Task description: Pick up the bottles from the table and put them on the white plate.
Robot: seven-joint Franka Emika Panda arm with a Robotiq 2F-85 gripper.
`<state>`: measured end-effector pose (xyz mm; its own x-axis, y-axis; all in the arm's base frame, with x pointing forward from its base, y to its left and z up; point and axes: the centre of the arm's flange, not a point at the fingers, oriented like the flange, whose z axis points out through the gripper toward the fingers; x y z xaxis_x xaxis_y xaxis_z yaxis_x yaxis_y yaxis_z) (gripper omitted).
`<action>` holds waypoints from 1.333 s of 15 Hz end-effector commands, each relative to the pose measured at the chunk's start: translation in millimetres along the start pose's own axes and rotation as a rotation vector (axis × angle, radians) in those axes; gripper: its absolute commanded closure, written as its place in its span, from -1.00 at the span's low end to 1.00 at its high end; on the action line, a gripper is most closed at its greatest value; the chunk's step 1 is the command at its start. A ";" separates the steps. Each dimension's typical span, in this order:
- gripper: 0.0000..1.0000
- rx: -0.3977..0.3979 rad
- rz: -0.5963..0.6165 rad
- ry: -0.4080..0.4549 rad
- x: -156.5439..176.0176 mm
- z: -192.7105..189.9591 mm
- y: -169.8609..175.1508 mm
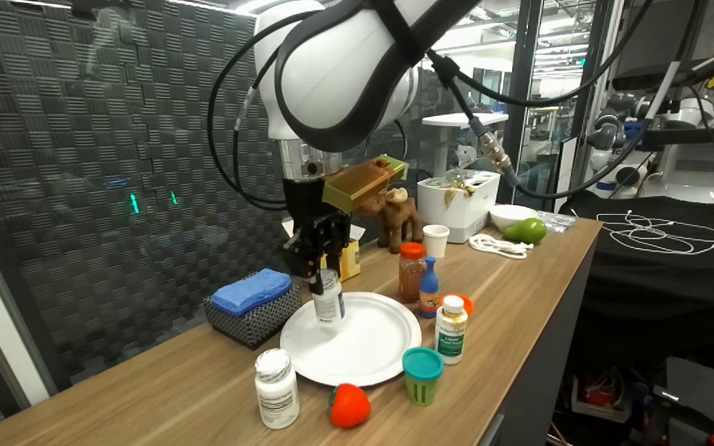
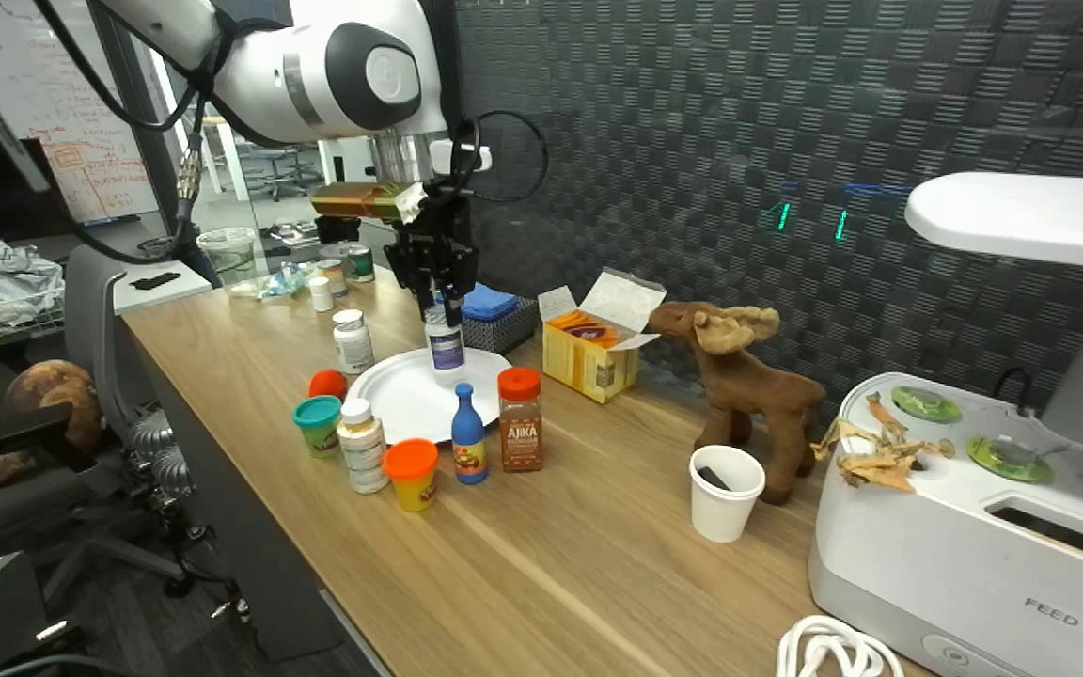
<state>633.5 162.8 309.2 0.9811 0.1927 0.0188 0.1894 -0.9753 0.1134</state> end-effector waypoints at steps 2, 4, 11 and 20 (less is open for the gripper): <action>0.60 0.031 -0.017 0.067 5.9 5.6 -1.4; 0.60 0.046 -0.023 0.068 6.5 10.7 -0.7; 0.60 0.070 -0.031 0.055 -0.7 23.0 -0.2; -0.82 0.052 -0.013 0.080 -19.3 5.5 -0.5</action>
<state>633.1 159.7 278.2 0.9757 0.2095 0.0639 0.2064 -0.9771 0.0517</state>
